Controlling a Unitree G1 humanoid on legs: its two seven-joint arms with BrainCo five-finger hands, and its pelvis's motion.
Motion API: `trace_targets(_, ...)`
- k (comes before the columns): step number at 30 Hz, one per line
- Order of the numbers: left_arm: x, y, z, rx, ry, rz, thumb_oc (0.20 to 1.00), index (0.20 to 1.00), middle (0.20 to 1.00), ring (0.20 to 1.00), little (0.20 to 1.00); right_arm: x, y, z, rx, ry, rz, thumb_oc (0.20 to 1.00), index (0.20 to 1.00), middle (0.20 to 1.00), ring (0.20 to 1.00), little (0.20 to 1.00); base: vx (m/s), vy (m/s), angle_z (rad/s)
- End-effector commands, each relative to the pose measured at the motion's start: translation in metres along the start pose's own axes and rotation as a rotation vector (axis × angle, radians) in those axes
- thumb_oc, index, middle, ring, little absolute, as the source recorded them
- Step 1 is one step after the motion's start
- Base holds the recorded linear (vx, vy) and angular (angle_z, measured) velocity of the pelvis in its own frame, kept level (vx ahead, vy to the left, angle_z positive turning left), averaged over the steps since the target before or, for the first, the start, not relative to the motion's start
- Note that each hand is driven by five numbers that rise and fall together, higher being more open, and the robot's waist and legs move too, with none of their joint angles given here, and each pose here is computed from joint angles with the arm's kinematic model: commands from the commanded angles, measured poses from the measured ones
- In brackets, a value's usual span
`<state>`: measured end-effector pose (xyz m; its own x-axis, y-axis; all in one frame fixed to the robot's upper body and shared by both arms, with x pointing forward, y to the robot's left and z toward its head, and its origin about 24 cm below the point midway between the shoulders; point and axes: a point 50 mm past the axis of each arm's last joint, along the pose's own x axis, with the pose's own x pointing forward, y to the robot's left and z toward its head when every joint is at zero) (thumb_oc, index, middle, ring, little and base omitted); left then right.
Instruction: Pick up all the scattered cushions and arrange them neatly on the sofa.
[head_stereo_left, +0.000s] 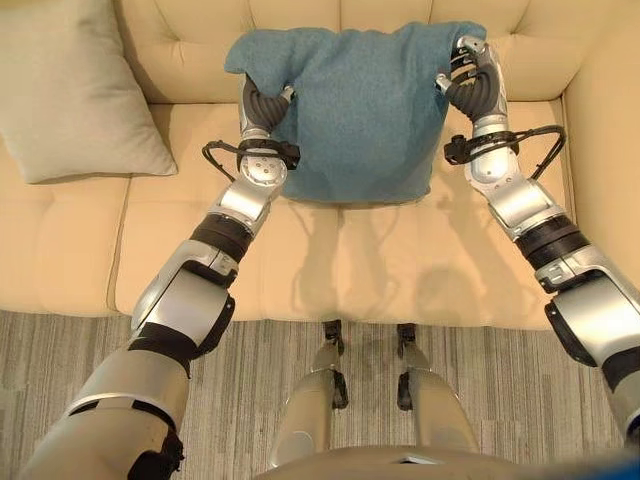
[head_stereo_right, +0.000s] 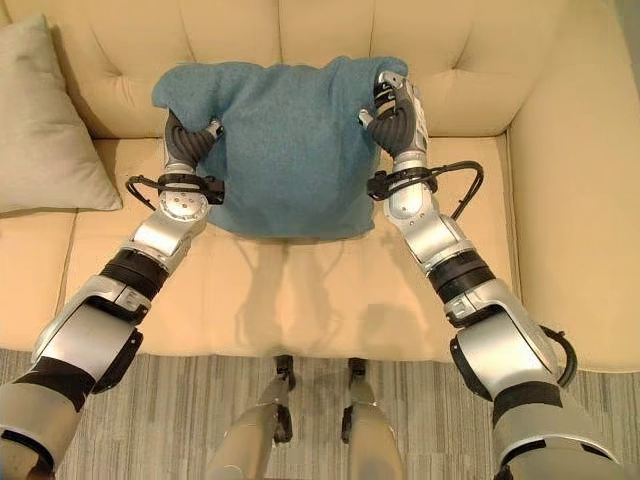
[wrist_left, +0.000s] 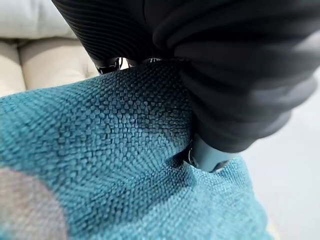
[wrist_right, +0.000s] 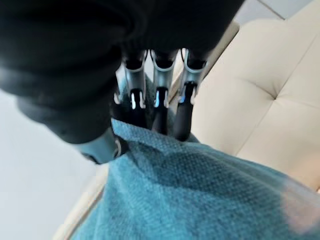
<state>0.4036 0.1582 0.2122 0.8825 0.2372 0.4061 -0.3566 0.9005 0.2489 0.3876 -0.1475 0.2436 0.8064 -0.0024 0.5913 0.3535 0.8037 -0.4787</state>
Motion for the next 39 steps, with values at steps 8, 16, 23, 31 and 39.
trace_targets(8, 0.013, -0.028, 0.063, -0.066, -0.223, -0.078, 0.2, 0.2, 0.2, 0.2, 0.2, 0.032, -0.005, 0.06, 0.078, -0.207, -0.066, 0.2, 0.2, 0.2, 0.2, 0.2, 0.0, 0.0, 0.0)
trace_targets(16, 0.021, -0.02, 0.07, -0.068, -0.224, -0.042, 0.216, 0.216, 0.216, 0.216, 0.216, 0.041, -0.011, 0.06, 0.035, -0.194, -0.084, 0.2, 0.2, 0.2, 0.2, 0.2, -0.01, -0.007, 0.04)
trace_targets(23, 0.022, -0.019, 0.083, -0.104, -0.264, -0.037, 0.2, 0.2, 0.2, 0.2, 0.2, 0.045, -0.018, 0.069, 0.008, -0.227, -0.108, 0.2, 0.2, 0.2, 0.2, 0.2, -0.01, -0.005, 0.01)
trace_targets(31, 0.016, -0.033, 0.115, -0.187, -0.36, -0.062, 0.2, 0.2, 0.2, 0.2, 0.2, 0.05, -0.025, 0.094, 0.032, -0.313, -0.156, 0.2, 0.2, 0.2, 0.2, 0.2, 0.01, -0.007, 0.04)
trace_targets(39, 0.014, -0.035, 0.144, -0.249, -0.438, -0.051, 0.2, 0.2, 0.2, 0.2, 0.2, 0.054, -0.03, 0.116, 0.051, -0.386, -0.195, 0.2, 0.2, 0.2, 0.2, 0.2, 0.0, 0.0, 0.0)
